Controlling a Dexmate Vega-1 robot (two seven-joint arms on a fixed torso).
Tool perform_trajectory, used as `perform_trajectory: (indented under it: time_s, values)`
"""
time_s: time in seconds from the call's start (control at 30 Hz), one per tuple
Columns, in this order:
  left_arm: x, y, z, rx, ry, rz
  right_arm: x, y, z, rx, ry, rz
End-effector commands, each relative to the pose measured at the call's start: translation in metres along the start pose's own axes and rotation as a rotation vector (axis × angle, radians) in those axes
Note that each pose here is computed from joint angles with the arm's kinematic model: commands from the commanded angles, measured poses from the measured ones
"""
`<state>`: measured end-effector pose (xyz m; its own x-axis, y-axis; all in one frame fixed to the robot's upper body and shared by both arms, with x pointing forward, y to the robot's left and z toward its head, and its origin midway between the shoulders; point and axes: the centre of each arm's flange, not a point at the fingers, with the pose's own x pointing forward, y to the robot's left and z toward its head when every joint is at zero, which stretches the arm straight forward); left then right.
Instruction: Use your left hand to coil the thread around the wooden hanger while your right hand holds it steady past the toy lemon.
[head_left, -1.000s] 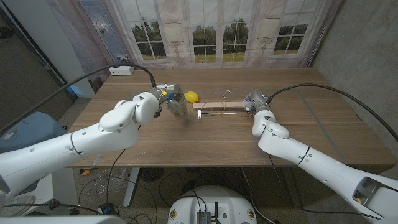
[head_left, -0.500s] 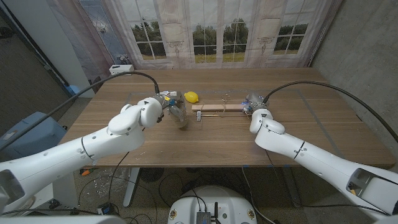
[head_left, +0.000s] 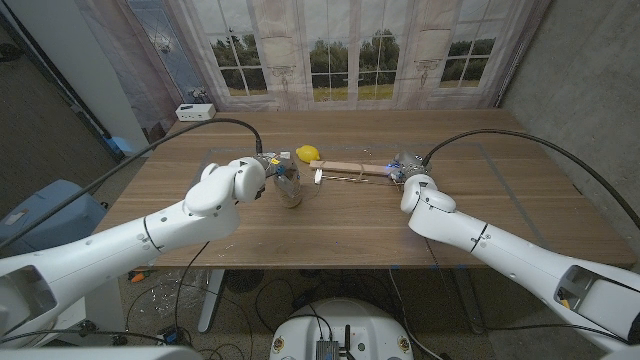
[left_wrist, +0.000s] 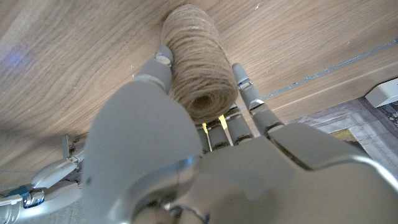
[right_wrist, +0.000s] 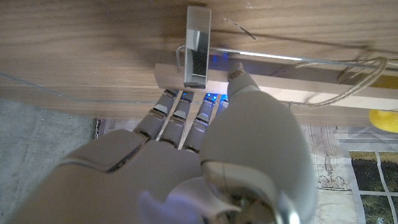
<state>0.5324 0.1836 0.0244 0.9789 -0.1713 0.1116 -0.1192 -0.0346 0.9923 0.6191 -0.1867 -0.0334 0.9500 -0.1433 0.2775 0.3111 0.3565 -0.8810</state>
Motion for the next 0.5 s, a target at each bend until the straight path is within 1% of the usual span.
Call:
perform_trajectory:
  time_s: [0.03,0.2,0.27,0.33,0.5]
  values:
    - [-0.003,0.006,0.001,0.03,0.008,-0.017,0.0,-0.004,-0.007,0.032,-0.031,0.018]
    - [-0.007,0.01,0.001,0.023,-0.003,0.028,0.0,-0.004,-0.01,0.045,-0.048,0.037]
    - [-0.009,0.012,0.001,0.013,-0.013,0.059,0.001,-0.004,-0.011,0.065,-0.068,0.039]
    - [-0.012,0.014,0.001,-0.001,-0.024,0.102,0.0,-0.004,-0.013,0.091,-0.096,0.034]
    - [-0.022,0.02,-0.002,-0.05,-0.059,0.208,-0.002,-0.004,-0.016,0.166,-0.148,-0.016]
